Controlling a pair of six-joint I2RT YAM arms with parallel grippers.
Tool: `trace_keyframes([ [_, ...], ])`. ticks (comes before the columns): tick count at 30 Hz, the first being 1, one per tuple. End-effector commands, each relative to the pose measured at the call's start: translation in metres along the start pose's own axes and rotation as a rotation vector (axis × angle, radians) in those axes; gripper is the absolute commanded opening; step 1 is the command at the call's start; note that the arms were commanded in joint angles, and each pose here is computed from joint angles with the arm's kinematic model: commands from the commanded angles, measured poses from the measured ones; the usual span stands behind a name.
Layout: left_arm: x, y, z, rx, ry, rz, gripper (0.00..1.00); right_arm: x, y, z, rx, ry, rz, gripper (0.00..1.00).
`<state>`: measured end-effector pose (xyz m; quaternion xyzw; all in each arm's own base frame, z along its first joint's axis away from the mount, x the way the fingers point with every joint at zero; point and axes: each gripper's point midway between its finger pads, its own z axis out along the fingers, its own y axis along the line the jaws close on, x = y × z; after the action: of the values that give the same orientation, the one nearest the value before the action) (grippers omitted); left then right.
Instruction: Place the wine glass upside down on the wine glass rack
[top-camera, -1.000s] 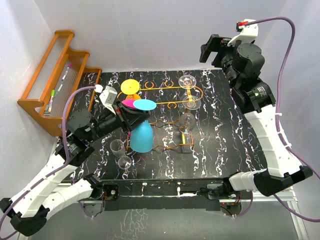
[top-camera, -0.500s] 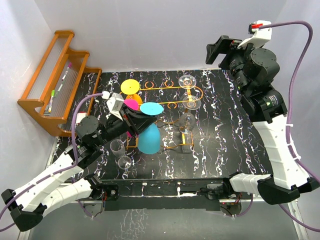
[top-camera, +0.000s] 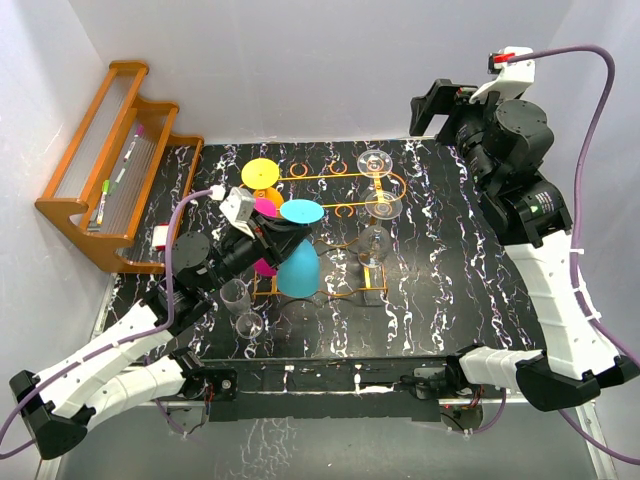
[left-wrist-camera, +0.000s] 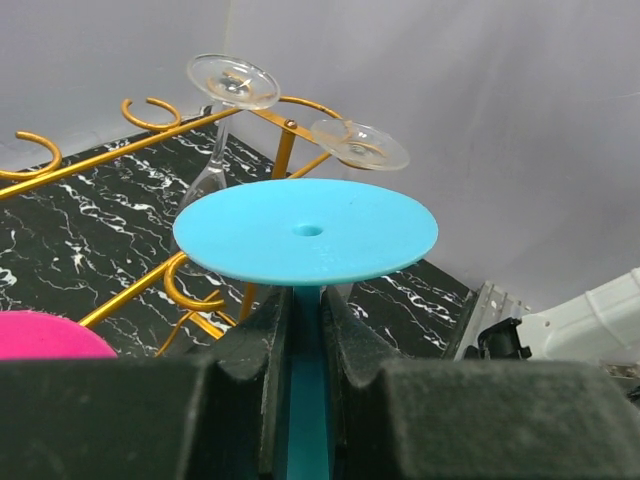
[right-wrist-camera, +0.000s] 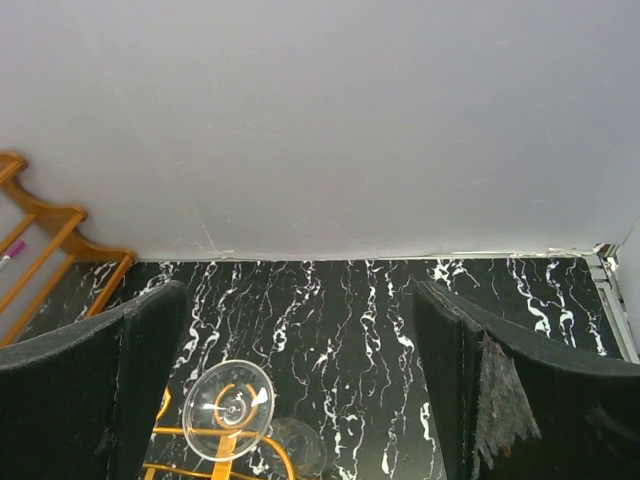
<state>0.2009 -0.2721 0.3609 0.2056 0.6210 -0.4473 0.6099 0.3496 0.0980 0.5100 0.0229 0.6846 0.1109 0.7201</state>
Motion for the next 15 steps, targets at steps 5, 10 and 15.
trace_keyframes([
  [5, 0.004, 0.014, 0.003, -0.051, -0.016, 0.042, 0.0, -0.017, 0.0, -0.008, -0.015, -0.055, -0.011, 0.98],
  [10, 0.008, 0.022, 0.005, -0.079, -0.007, 0.041, 0.0, -0.017, 0.0, -0.011, -0.019, -0.058, -0.015, 0.98],
  [15, 0.008, 0.031, 0.005, -0.108, -0.021, 0.015, 0.0, -0.018, -0.001, -0.014, -0.021, -0.061, -0.024, 0.98],
])
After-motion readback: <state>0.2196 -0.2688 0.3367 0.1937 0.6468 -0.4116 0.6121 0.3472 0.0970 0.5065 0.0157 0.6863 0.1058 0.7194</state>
